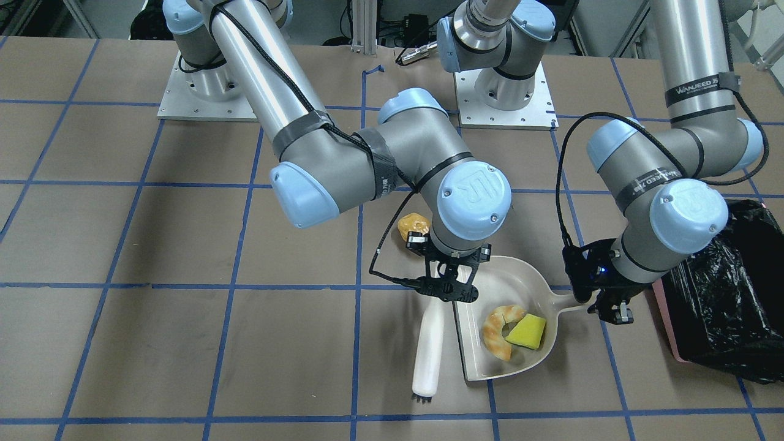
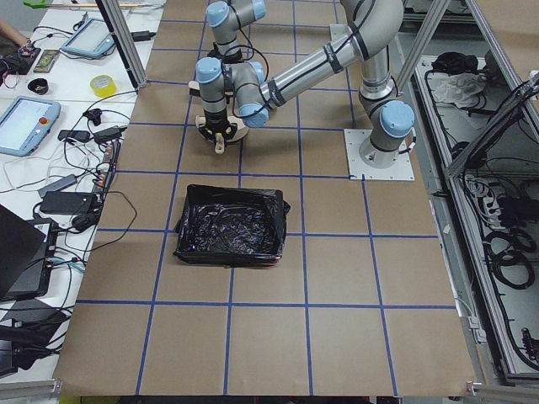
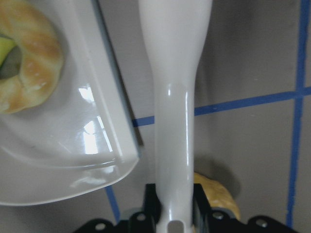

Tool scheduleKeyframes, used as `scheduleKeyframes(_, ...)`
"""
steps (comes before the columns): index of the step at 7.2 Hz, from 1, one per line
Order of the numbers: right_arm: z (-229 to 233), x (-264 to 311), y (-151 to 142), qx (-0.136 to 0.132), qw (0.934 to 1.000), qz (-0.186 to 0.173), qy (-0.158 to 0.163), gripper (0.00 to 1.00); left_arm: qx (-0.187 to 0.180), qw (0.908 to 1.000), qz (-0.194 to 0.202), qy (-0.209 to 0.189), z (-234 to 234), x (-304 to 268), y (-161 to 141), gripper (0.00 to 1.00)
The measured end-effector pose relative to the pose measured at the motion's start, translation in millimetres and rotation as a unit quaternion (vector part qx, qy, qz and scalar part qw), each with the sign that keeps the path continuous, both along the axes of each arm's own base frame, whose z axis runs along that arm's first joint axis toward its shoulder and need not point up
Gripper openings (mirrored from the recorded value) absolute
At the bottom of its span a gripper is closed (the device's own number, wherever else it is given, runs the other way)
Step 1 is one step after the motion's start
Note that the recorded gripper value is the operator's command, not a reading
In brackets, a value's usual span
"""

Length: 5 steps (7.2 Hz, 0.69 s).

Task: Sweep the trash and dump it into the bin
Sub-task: 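Move the brush with the right gripper behind the yellow potato toy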

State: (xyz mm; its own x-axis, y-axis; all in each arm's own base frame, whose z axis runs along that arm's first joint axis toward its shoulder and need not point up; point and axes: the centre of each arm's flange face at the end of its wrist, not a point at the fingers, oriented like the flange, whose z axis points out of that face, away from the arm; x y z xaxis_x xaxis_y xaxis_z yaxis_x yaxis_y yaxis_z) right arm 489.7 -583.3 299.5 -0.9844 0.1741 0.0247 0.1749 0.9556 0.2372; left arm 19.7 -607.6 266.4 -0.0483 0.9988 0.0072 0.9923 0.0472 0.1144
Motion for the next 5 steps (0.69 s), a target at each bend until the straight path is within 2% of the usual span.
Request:
scheduleKeyframes(2, 16.7, -62.2, 17.0, 0.039, 0.9983, 0.005, 0.044, 0.0, 0.019, 0.9997, -0.018, -0.003, -0.7, -5.8, 42.1, 0.05)
scheduleKeyframes(3, 22.8, -85.7, 46.4, 0.055, 0.997, 0.001, 0.053, 0.0, 0.026, 0.9994, -0.023, -0.003, -2.0, -11.5, 65.1, 0.05)
scheduleKeyframes(5, 23.9, -115.2, 117.9, 0.06, 0.9968, -0.004, 0.052, 0.0, 0.028, 0.9991, -0.033, -0.005, 5.3, -21.3, 102.7, 0.05)
